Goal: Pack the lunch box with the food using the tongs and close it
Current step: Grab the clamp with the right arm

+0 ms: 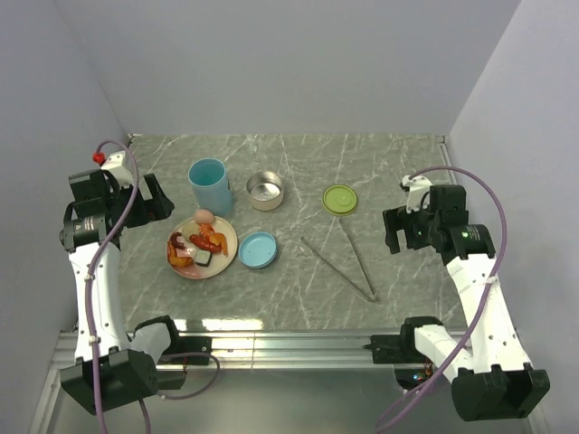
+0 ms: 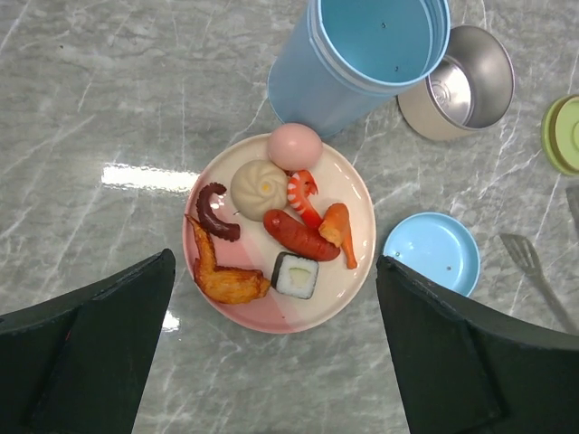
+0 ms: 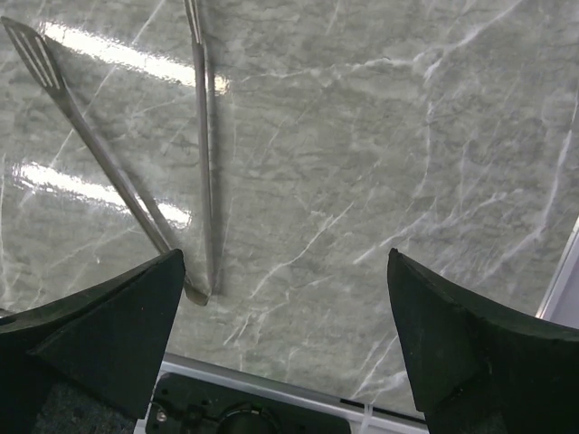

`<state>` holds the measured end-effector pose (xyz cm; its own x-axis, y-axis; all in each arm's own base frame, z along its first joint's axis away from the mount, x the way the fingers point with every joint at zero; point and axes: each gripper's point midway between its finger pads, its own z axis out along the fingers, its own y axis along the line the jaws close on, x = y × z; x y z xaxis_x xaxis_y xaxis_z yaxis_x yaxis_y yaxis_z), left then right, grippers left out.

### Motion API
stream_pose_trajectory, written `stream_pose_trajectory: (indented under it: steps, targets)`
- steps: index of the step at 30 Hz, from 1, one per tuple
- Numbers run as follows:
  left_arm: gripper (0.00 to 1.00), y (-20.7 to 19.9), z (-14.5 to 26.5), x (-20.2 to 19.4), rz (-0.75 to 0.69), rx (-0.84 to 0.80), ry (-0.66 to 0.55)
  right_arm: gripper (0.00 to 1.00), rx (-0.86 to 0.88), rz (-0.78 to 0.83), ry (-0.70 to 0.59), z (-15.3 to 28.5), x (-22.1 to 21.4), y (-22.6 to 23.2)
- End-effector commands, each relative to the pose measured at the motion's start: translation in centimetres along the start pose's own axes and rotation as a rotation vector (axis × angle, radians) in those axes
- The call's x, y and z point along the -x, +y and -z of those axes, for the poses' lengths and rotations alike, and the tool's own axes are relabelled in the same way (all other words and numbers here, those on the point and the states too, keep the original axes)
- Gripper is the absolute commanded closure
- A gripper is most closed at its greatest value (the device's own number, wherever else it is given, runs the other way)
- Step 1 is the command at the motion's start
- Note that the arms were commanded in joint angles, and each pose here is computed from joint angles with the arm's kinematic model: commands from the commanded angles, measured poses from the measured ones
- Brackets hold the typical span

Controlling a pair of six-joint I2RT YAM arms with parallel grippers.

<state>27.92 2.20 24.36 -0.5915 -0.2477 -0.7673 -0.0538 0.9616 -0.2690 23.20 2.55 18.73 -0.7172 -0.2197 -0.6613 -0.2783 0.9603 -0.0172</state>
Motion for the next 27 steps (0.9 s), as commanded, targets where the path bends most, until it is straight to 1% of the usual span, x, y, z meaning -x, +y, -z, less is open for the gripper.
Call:
stream_pose_trajectory:
  steps: [1, 2, 3, 6, 8, 11, 14, 15, 16, 17, 21, 23, 25, 27]
  targets:
    - [0.01, -0.2, 0.3, 1.8, 0.068, 0.013, -0.06, 0.0, 0.05, 0.059, -0.007, 0.3, 0.7, 0.5]
    - [0.01, -0.2, 0.3, 2.1, 0.102, 0.024, -0.069, 0.0, 0.082, 0.081, 0.043, 0.2, 0.2, 0.8]
    - [0.01, -0.1, 0.3, 2.3, 0.108, 0.026, -0.077, 0.0, 0.107, 0.12, 0.067, 0.2, -0.1, 1.0]
    - [0.0, -0.4, 0.4, 2.9, 0.123, 0.021, -0.079, 0.0, 0.192, 0.147, 0.178, -0.4, -1.5, 1.9]
    - [0.01, -0.5, 0.4, 3.0, 0.121, 0.011, -0.075, 0.0, 0.209, 0.15, 0.261, -1.2, -2.8, 1.9]
    - [0.01, -0.9, 0.5, 3.3, 0.117, -0.007, -0.078, 0.0, 0.218, 0.187, 0.351, -2.3, -4.5, 2.4]
    - [0.01, -0.9, 0.6, 3.7, 0.116, -0.008, -0.094, 0.0, 0.204, 0.286, 0.433, -3.5, -6.5, 3.7]
    - [0.01, -1.0, 0.5, 3.7, 0.114, -0.015, -0.096, 0.0, 0.177, 0.303, 0.456, -3.8, -7.1, 3.7]
    - [0.01, -1.2, 0.5, 3.7, 0.114, -0.022, -0.096, 0.0, 0.192, 0.346, 0.48, -4.1, -7.9, 4.6]
    - [0.01, -1.4, 0.5, 3.7, 0.112, -0.034, -0.096, 0.0, 0.192, 0.357, 0.504, -4.5, -8.3, 4.8]
    - [0.01, -1.7, 0.3, 3.5, 0.119, -0.054, -0.084, 0.0, 0.186, 0.38, 0.565, -6.0, -9.3, 5.6]
    - [0.01, -1.7, 0.3, 3.5, 0.121, -0.057, -0.081, 0.0, 0.213, 0.402, 0.595, -6.5, -9.9, 6.5]
    - [0.01, -1.7, 0.1, 3.4, 0.122, -0.06, -0.079, 0.0, 0.197, 0.408, 0.609, -6.8, -9.9, 6.5]
    - [0.01, -1.7, 0.0, 3.4, 0.126, -0.061, -0.076, 0.0, 0.217, 0.416, 0.626, -7.0, -10.0, 7.1]
